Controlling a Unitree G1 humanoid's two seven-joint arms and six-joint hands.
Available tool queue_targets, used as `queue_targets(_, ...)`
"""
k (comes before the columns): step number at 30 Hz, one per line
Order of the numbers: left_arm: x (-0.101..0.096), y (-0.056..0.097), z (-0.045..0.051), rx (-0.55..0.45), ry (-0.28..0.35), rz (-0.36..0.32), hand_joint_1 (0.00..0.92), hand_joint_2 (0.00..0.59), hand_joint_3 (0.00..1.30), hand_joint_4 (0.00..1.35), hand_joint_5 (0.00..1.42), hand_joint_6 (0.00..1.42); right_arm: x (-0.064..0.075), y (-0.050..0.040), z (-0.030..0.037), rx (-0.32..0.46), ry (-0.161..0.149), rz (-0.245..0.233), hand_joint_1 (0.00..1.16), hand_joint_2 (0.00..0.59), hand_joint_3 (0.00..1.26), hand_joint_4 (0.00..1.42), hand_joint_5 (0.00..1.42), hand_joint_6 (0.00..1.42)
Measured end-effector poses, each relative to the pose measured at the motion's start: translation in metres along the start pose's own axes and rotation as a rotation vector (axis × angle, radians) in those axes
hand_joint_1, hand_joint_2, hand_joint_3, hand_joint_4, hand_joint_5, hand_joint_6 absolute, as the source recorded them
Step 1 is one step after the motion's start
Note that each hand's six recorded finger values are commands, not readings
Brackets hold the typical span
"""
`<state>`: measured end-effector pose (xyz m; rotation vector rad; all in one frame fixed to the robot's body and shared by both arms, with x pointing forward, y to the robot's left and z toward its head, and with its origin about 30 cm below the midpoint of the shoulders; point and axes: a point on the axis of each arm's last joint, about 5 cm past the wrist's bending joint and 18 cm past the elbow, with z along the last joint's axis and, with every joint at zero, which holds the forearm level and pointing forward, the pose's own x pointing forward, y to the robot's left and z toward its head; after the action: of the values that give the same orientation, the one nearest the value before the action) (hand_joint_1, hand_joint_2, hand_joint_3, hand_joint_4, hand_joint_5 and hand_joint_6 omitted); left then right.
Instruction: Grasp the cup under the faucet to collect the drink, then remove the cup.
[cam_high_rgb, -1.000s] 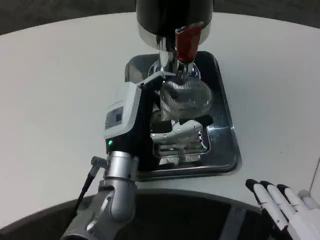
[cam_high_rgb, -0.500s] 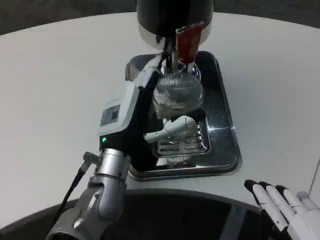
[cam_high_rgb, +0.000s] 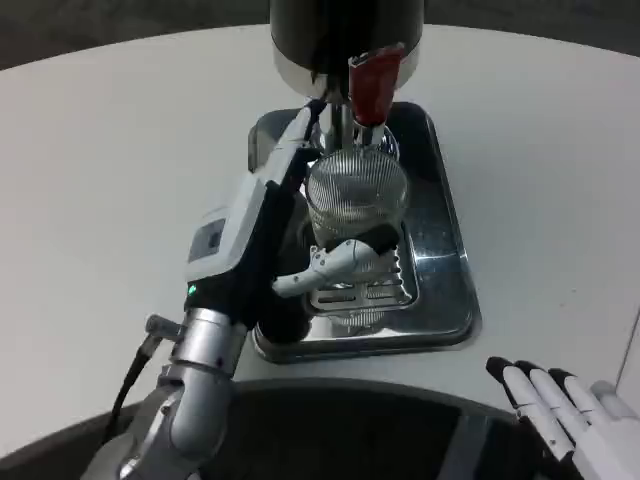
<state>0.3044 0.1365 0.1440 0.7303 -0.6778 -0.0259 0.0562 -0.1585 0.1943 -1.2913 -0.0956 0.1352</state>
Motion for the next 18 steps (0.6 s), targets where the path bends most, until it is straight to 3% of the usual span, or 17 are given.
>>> queue_targets(4,-0.010,0.010,-0.0009,-0.030,0.000,0.032,0.090,0.000,0.11,0.06,0.26,0.31,0.000,0.0001,0.0006,0.001,-0.004,-0.001,0.72,0.310,0.00,0.00,0.00,0.00)
queue_targets(12,-0.041,0.057,0.0003,-0.069,-0.003,0.122,0.041,0.000,0.10,0.03,0.19,0.18,0.003,-0.0001,0.0021,-0.008,-0.022,-0.012,0.72,0.311,0.00,0.00,0.00,0.00)
queue_targets(15,-0.045,0.077,0.0008,-0.092,-0.013,0.105,0.001,0.000,0.03,0.00,0.11,0.09,0.004,-0.0007,0.0022,-0.013,-0.030,-0.019,0.72,0.311,0.00,0.00,0.00,0.00)
queue_targets(18,-0.043,0.099,0.0011,-0.138,-0.034,0.035,0.000,0.000,0.00,0.00,0.03,0.02,0.006,-0.0015,0.0029,-0.016,-0.044,-0.024,0.72,0.309,0.00,0.00,0.00,0.00)
